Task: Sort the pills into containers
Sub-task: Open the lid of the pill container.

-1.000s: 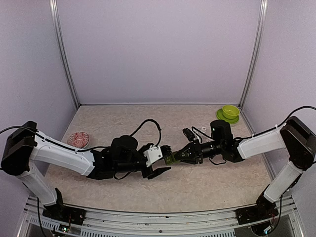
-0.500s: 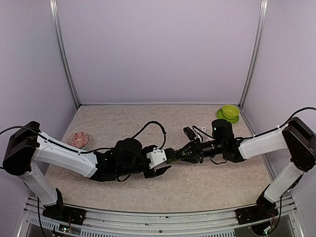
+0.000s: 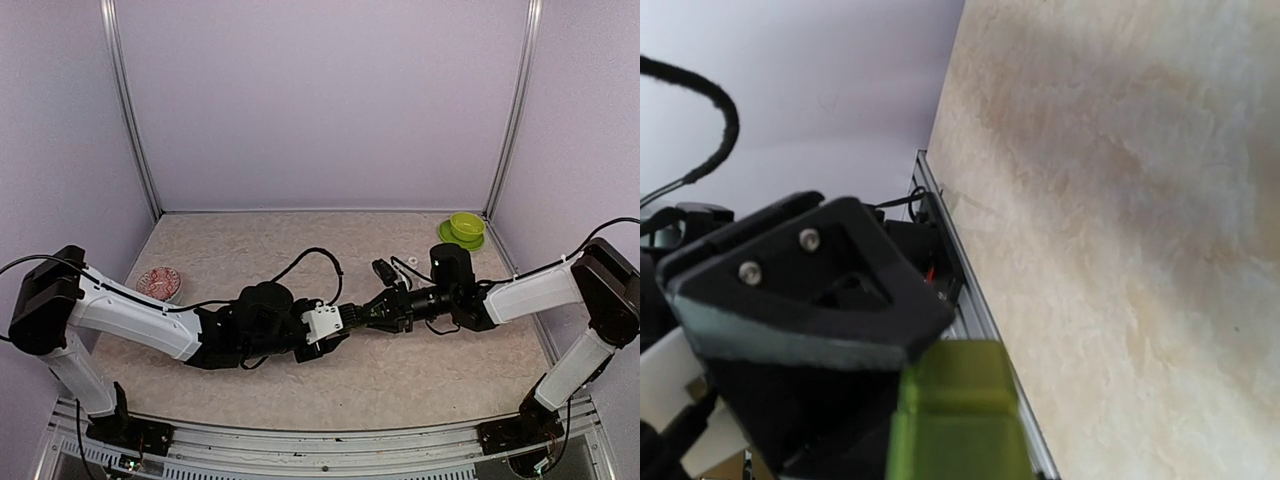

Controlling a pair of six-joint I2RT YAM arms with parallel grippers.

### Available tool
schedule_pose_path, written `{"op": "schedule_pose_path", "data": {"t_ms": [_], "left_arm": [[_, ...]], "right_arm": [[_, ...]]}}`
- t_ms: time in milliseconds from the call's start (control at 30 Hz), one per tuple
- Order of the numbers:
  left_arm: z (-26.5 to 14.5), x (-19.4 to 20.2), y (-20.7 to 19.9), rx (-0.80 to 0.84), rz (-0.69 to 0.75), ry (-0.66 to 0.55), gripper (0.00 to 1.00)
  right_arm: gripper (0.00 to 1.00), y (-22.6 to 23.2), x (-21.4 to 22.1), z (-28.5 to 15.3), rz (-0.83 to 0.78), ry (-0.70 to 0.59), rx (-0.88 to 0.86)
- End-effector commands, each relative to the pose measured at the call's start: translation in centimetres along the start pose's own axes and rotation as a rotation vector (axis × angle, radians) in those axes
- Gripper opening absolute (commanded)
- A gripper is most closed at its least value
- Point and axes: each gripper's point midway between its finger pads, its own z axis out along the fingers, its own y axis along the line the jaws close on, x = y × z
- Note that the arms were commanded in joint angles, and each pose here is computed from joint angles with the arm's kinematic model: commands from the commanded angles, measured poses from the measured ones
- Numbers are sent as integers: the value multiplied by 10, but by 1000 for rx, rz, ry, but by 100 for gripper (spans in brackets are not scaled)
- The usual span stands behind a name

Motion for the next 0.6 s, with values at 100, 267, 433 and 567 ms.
{"op": "schedule_pose_path", "data": {"t_ms": [100,267,433,567], "left_arm": [[6,-8,-1,-5,11,-7,36],[7,-9,-2,-3,17,-8,31],[6,-11,0,-8,2,-12,55],[4,-13,4,-20,-26,-20,71]], "right_arm": [[15,9,2,0,-26,3,-27],[15,9,2,1,-26,8,-29],[15,8,1,2,-25,12,-29],[15,7,1,2,-28,12,-25]]}}
